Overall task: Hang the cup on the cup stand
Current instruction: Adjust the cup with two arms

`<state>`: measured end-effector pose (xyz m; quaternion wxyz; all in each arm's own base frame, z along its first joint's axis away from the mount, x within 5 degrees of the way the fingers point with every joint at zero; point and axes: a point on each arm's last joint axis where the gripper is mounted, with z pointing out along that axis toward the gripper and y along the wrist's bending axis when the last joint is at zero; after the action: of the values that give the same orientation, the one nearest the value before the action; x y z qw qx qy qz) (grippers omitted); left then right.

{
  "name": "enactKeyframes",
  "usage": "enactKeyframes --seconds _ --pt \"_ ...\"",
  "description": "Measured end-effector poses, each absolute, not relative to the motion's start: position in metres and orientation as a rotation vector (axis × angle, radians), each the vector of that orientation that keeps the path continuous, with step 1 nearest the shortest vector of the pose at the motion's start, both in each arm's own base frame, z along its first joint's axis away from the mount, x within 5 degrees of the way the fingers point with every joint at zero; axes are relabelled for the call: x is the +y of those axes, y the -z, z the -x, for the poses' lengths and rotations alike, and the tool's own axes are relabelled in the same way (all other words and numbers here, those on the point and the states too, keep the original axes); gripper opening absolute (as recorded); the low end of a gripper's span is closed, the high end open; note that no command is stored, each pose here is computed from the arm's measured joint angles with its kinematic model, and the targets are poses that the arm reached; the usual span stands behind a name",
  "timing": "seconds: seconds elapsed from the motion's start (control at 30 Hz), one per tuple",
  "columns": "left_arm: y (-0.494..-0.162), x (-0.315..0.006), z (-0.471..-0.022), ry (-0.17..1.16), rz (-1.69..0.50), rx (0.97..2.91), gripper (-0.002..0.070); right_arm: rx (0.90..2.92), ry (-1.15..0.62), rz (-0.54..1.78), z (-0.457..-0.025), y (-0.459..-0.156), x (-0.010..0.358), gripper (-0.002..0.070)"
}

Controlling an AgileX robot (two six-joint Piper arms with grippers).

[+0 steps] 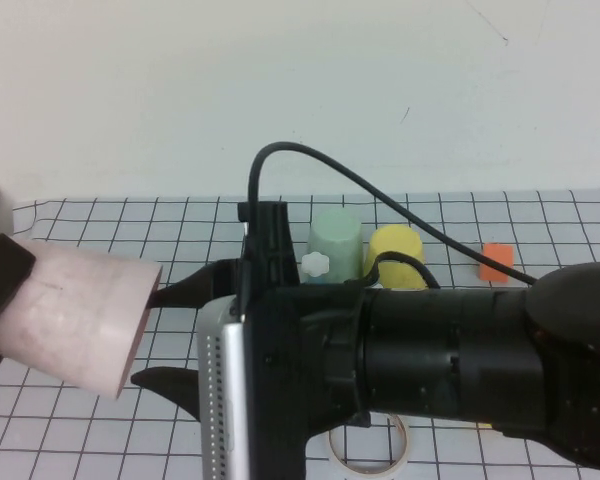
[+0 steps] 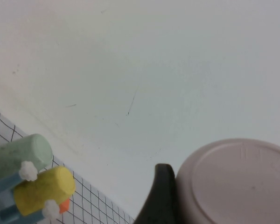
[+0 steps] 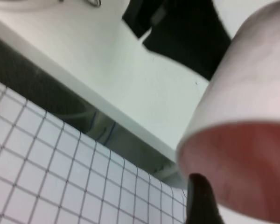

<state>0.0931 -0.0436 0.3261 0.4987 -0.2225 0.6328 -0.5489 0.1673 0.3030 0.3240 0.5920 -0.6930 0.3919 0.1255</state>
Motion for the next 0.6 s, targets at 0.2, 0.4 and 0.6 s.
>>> enactKeyframes --seconds 0.2,0.4,0.6 --pt "-0.332 -0.042 -0.093 1.271 0.499 1.511 0.0556 0.968 -0.355 1.584 -0.163 -0.324 0.299 0.0373" --pt "-0.356 -0.039 -0.09 1.124 0.355 1.444 0.0556 1.031 -0.331 1.588 -0.161 -0.313 0.288 0.0337" --pt "-0.366 -0.037 -0.089 1.023 0.278 1.414 0.0556 1.129 -0.295 1.519 -0.159 -0.317 0.272 0.0254"
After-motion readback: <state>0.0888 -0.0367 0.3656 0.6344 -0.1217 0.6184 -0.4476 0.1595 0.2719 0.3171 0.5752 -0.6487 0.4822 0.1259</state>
